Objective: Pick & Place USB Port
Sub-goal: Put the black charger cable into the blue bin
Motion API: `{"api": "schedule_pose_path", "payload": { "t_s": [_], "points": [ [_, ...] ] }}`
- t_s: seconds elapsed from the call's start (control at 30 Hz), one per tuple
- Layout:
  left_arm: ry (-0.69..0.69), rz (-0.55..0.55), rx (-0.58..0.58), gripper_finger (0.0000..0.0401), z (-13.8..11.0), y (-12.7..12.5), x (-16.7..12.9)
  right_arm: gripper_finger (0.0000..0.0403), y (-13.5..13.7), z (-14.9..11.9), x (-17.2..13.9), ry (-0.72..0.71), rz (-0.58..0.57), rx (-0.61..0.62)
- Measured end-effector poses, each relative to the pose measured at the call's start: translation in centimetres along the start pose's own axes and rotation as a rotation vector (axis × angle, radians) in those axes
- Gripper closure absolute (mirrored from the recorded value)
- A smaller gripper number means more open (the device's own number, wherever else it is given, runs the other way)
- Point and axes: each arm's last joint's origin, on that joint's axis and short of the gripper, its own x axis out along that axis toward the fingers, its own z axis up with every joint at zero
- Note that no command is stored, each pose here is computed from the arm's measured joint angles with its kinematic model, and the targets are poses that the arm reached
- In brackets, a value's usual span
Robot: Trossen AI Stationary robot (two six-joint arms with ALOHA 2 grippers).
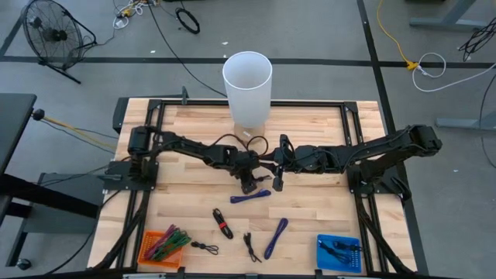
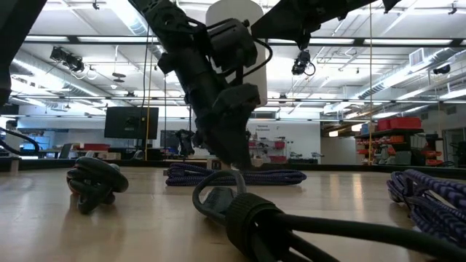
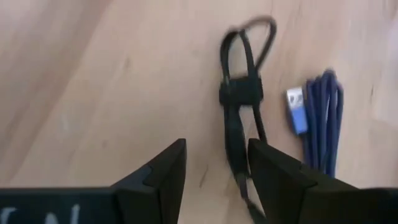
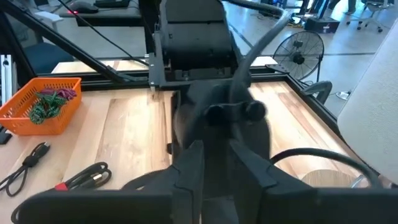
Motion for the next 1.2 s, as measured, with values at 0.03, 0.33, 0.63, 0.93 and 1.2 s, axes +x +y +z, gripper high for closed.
{"api": "schedule_pose_path", "payload": {
  "t_s": [0.03, 0.33, 0.63, 0.93, 1.2],
  "points": [
    [-0.001, -0.004, 0.004, 0.0224, -0.1, -0.2, 0.3, 0.0333, 0.0, 0.0, 0.0, 0.0, 0.0, 0.0],
    [0.024, -0.01, 0.055, 0.0232, -1.1, -1.0, 2.2, 0.0333, 0.1, -0.1, 0.0, 0.005, 0.012, -0.002],
    [0.041, 0.017, 0.077, 0.0378, -1.2, -0.7, 2.0, 0.0333, 0.0, -0.2, 0.0, 0.013, 0.003, -0.004],
    [0.126, 0.075, 0.101, 0.0378, -1.9, -1.0, -0.4, 0.0333, -0.1, 0.0, 0.0, 0.007, -0.017, 0.02],
    [0.098, 0.163, 0.153, 0.0378, -2.0, -2.5, -6.7, 0.0333, 0.0, 0.1, 0.0, 0.002, -0.005, 0.03]
  ]
}}
